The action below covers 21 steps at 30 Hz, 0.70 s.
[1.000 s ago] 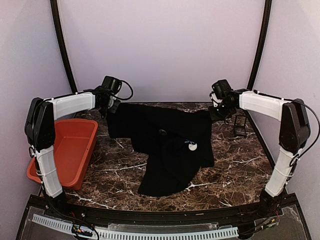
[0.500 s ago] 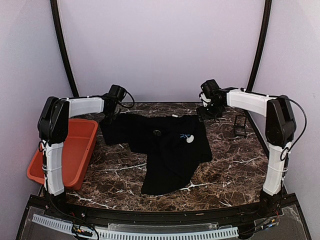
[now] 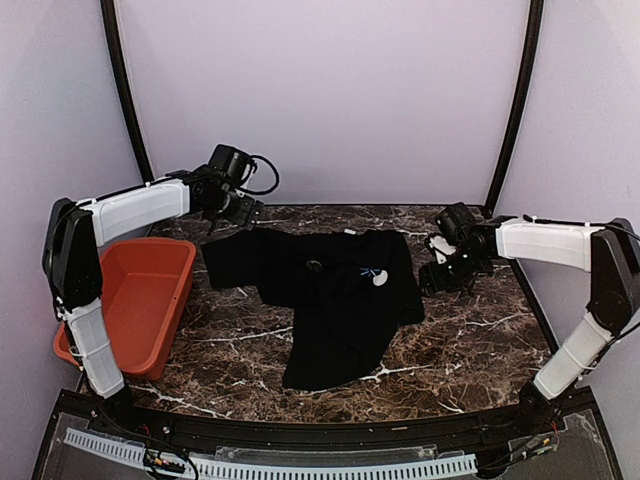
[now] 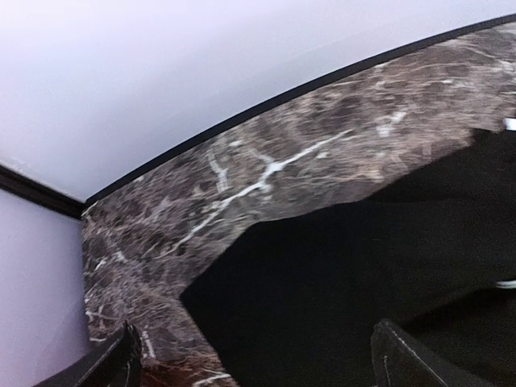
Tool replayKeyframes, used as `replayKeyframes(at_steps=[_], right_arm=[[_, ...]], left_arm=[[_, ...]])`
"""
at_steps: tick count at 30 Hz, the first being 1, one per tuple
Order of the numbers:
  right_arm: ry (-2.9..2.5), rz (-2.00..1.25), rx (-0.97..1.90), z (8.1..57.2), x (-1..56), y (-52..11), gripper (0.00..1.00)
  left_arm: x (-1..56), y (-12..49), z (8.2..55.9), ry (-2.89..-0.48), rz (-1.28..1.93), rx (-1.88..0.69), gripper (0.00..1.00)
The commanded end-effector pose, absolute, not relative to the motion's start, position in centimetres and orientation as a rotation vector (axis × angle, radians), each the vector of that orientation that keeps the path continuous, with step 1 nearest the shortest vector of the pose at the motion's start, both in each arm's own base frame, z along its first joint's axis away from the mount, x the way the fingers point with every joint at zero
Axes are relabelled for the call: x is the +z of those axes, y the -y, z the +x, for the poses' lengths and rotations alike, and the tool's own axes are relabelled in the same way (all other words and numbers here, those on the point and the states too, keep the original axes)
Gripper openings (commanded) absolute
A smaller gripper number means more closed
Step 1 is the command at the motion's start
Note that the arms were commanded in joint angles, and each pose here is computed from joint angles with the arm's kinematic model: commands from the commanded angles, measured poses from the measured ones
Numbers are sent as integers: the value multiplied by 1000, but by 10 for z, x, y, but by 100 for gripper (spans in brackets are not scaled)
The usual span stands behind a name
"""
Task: Pin the brooch onto the clothing
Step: Flatten out the clothing with brooches at the center of the board.
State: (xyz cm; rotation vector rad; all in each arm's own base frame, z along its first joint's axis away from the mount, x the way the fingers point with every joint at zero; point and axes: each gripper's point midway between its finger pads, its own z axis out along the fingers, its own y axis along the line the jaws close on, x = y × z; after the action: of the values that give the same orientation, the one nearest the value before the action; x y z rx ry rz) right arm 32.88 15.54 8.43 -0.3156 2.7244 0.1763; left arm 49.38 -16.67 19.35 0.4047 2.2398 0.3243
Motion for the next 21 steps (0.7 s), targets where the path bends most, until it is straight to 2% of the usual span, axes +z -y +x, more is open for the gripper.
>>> replayKeyframes(at_steps=[1,7,13,16,18,21], right_arm=[[-2739,-276,287,320,73,-167,73],[-2790,-289,295,319,47,-171,72],[-2833,-301,345,324,24,-183,70],[-2839,-303,349,327,19,-186,65],[-2836,-306,368,328,19,-188,47],[-2827,-325,388,332,21,-193,13]], left_arm=[[170,250,434,-2288,678,144,99],[129,303,400,-2332,926,50,99],[79,304,391,-2416,1041,95,99],[60,302,390,-2438,1071,131,99],[54,302,387,-2449,1098,133,99],[48,303,383,-2460,1127,126,99]])
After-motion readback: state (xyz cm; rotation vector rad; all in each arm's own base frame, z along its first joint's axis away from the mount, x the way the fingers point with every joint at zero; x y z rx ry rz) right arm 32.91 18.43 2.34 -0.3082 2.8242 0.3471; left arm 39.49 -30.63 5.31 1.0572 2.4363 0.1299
